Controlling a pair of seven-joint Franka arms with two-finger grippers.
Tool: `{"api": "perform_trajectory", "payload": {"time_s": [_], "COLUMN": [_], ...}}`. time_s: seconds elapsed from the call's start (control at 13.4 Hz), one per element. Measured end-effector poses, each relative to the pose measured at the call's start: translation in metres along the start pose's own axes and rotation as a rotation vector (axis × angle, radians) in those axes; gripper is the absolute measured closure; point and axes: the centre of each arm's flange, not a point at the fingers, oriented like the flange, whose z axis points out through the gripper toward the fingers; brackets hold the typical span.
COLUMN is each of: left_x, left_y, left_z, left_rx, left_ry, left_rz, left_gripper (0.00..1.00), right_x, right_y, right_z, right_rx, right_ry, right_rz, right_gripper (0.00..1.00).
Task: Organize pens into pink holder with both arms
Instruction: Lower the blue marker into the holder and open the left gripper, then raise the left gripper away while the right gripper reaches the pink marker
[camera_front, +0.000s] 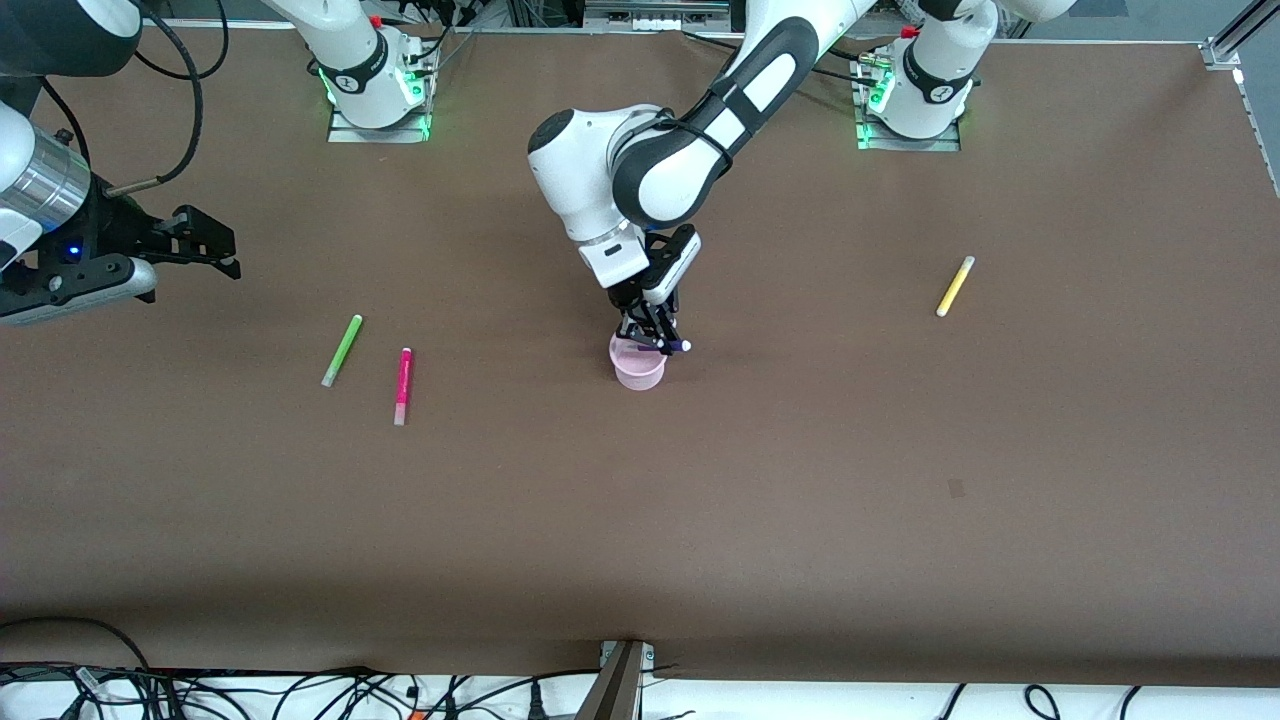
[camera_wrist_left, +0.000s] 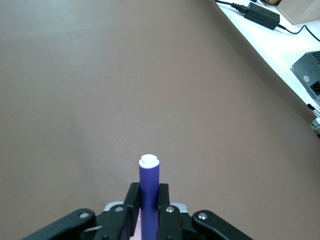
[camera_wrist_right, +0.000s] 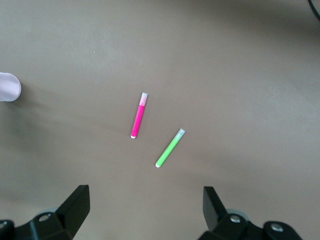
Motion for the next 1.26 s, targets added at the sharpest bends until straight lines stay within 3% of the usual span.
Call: {"api": "perform_trajectory", "payload": {"time_s": [0.07,0.15,0.22,0.37,0.52,0.67,0.97,1.26], "left_x": [0.000,-0.001,0.000,0.006,0.032,0.082,0.222,0.361], "left_y": [0.000,0.001,0.002,0.008,0.024,0.042,0.065,0.053], "left_z": [-0.001,-0.002,-0.004,-0.008,-0.023,-0.044,-0.076,-0.078], "left_rx": [-0.001,-0.003,-0.006,-0.017,-0.023,0.015,0.077,0.104], "left_ry": [0.000,-0.002,-0.003,-0.006,-0.020,-0.105,-0.326,-0.519], "left_rz": [0.000,0.004,0.013,0.046,0.075,0.132,0.296,0.509], "left_gripper": [0.67,0.67,0.60,0.39,0.19,0.01,0.00,0.00], "right_x": [0.000,0.001,0.002,0.009,0.015,0.019,0.022,0.023], "right_y": [0.000,0.000,0.001,0.005,0.009,0.010,0.018,0.037], "right_z": [0.000,0.001,0.004,0.018,0.033,0.045,0.059,0.094], "right_rx": [0.000,0.000,-0.001,0.000,0.000,0.002,0.005,0.020], "right_ry": [0.000,0.002,0.001,-0.016,-0.034,-0.051,-0.076,-0.151], "right_rz": [0.000,0.001,0.001,0.007,0.011,0.011,0.023,0.055], "right_gripper": [0.00,0.00,0.00,0.00,0.00,0.00,0.00,0.00]}}
